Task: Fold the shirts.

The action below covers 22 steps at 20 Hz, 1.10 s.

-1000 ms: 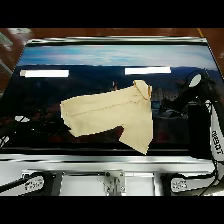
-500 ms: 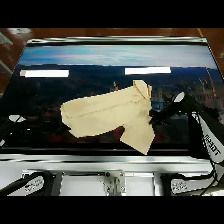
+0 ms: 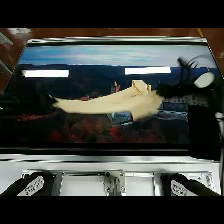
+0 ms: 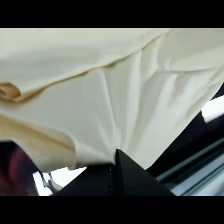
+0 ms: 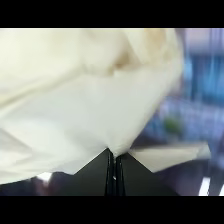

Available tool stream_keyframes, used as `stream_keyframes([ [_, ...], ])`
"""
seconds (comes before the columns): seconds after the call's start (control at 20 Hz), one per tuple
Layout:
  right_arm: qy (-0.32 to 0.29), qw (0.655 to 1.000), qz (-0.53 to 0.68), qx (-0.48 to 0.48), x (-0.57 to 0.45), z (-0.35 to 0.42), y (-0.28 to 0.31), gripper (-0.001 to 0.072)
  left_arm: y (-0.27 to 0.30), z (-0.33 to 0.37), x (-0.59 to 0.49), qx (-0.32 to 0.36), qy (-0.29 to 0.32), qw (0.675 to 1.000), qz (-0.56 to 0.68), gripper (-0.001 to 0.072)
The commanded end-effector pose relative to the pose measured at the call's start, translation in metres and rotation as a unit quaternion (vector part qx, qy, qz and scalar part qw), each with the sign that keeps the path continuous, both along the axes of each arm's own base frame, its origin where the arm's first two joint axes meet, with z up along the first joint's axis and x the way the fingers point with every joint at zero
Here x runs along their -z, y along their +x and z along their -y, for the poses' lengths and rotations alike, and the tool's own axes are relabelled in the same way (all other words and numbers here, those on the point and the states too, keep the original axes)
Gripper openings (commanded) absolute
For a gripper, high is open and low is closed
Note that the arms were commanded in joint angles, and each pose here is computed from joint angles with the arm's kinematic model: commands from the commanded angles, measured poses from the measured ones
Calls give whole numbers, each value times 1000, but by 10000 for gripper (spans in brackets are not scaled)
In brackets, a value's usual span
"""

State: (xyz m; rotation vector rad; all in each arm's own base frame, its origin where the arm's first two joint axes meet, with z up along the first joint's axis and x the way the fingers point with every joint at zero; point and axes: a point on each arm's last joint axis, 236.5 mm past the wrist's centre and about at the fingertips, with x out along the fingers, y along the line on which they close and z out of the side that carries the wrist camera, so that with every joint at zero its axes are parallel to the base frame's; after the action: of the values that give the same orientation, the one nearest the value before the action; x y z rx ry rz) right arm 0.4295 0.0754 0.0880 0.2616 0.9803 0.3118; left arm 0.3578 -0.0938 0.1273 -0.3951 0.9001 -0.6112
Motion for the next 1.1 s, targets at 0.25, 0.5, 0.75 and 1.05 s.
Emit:
stream_keyframes([
  [0.25,-137,746,648,72,-486,37,-216,59,-137,-13,-414,-109,185,819,533,32],
  [0.5,-115,769,624,74,-474,33,-283,59,-184,-5,-420,-129,155,828,522,32],
  [0.75,-169,864,468,80,-392,56,-236,59,-150,-46,-314,-136,240,899,339,32],
  [1.05,-127,977,167,41,-213,48,-106,59,-75,-68,-122,-98,216,968,78,32],
])
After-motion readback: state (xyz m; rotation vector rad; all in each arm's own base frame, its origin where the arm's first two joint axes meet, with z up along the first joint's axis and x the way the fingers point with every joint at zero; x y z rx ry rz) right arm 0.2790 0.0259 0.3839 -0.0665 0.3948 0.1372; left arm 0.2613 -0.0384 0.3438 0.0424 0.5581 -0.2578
